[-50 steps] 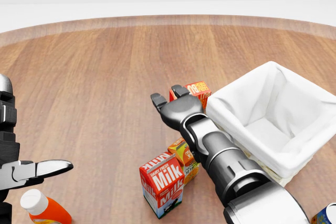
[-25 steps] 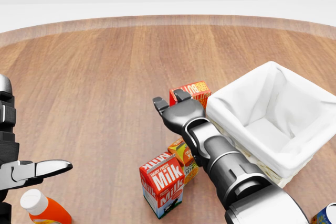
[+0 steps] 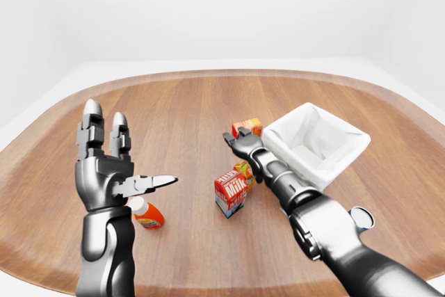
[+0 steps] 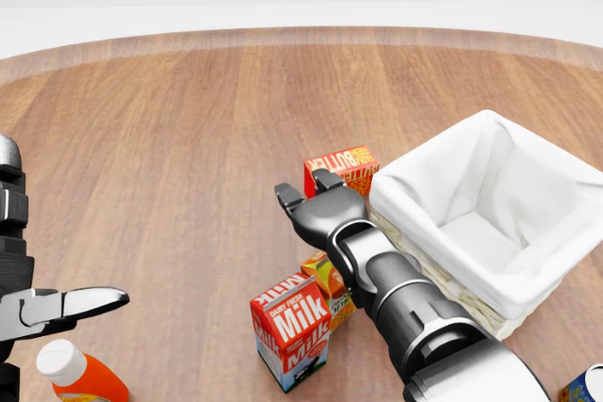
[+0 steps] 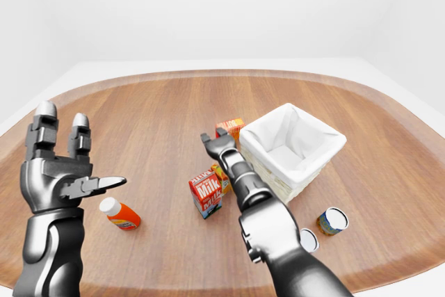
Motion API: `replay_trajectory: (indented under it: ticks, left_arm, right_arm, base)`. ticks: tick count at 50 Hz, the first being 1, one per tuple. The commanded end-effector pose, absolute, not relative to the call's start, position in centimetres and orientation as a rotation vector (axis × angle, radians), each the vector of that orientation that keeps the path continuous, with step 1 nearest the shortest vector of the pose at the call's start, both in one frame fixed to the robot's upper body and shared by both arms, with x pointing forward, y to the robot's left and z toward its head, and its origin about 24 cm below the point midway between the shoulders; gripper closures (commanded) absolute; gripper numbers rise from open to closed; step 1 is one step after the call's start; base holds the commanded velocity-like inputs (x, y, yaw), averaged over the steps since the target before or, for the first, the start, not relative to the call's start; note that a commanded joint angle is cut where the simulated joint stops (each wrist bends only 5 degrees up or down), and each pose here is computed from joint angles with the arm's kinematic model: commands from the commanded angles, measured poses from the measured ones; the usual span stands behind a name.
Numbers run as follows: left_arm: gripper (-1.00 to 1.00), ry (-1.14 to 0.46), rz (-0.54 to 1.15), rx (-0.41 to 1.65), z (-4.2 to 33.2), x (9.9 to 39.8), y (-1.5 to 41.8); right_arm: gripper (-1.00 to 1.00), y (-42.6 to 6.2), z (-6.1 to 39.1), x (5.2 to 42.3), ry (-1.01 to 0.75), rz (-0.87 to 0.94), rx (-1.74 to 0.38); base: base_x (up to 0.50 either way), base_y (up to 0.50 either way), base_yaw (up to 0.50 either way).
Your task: Pick up the orange juice, and put it in the basket.
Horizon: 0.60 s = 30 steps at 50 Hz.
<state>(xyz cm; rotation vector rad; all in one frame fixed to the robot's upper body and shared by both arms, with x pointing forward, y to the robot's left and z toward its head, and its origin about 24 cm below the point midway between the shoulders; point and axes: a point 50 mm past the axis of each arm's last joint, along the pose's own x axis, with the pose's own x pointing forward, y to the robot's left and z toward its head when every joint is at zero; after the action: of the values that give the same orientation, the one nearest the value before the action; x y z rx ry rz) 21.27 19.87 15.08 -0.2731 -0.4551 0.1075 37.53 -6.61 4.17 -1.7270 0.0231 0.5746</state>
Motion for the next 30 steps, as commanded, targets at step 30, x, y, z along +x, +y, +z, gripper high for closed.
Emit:
replay_trajectory:
  ticks: [30]
  left_arm:
    - [-1.00, -0.454, 0.108, -0.275, 15.1, 21.3, 19.8]
  right_arm:
    - [-1.00, -6.8, 2.6, 36.7, 0.042, 0.594, -1.719]
  base:
    - [0.00, 0.00, 0.00]
